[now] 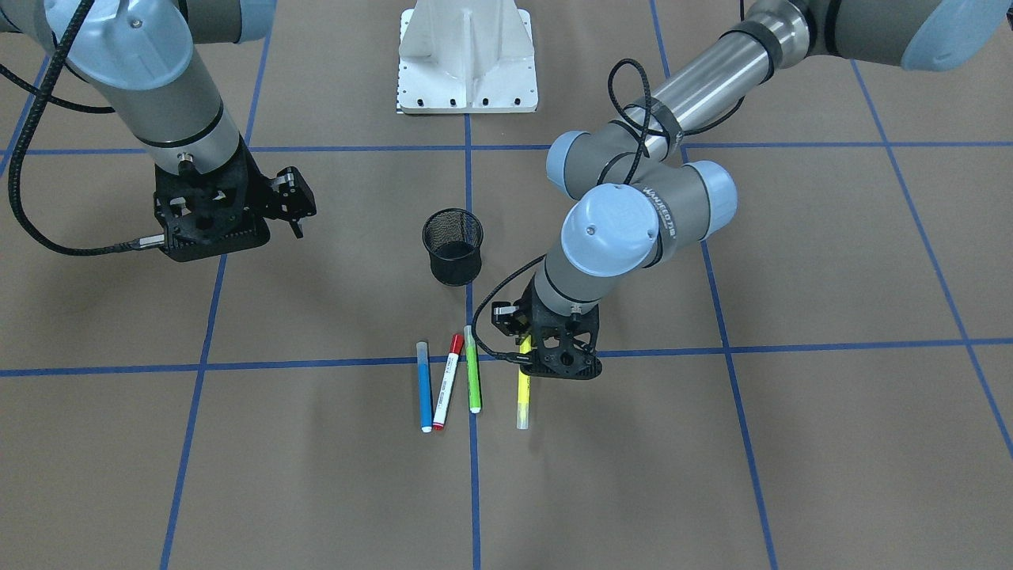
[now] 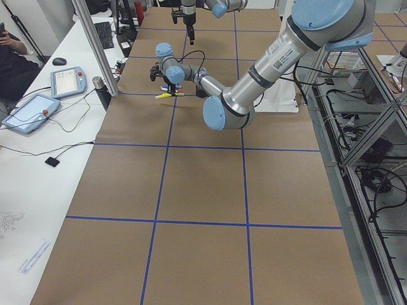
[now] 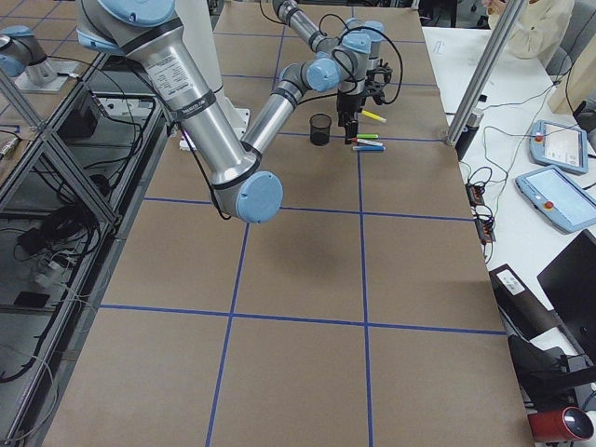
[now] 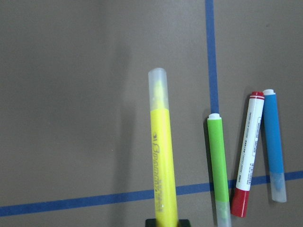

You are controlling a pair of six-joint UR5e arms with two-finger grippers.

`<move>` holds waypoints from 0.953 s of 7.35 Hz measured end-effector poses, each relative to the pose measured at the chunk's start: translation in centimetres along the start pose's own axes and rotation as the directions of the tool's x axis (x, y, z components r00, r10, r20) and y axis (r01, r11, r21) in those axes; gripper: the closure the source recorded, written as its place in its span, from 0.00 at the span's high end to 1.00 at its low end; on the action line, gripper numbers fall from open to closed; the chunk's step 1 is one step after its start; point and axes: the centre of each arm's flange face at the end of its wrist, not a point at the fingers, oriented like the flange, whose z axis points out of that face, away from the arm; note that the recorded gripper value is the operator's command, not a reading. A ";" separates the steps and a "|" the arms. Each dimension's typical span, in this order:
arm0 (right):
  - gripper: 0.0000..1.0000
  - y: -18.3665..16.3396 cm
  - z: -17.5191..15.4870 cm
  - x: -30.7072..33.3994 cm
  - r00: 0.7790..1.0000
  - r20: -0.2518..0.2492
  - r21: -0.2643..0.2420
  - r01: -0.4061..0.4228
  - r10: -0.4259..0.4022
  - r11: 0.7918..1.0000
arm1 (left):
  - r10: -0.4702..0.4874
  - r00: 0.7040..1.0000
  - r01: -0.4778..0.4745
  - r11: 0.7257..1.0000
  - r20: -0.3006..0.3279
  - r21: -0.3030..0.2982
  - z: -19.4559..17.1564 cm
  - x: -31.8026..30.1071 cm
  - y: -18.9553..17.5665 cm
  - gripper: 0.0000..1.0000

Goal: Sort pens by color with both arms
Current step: 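Lay the yellow highlighter beside the green marker and open the left gripper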

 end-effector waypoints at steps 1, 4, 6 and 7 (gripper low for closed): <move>0.99 -0.1 -0.1 0.1 1.000 0.002 0.002 -0.001 0.001 1.000 | 0.010 1.000 -0.010 1.000 0.005 -0.002 0.9 0.6 0.7 0.36; 0.99 -0.3 -0.7 0.8 0.999 0.034 -0.007 -0.013 0.014 1.000 | 0.056 0.998 -0.056 0.998 -0.003 -0.001 1.3 1.3 1.3 0.99; 0.99 -0.8 -1.1 1.8 0.999 0.027 0.005 -0.029 0.029 1.000 | 0.082 0.996 -0.081 0.996 -0.021 0.023 -0.3 1.4 1.1 1.00; 0.99 -1.6 -1.8 3.1 0.999 0.026 0.028 -0.037 0.036 0.999 | 0.081 0.996 -0.079 0.996 -0.031 0.049 -2.4 0.0 0.1 1.00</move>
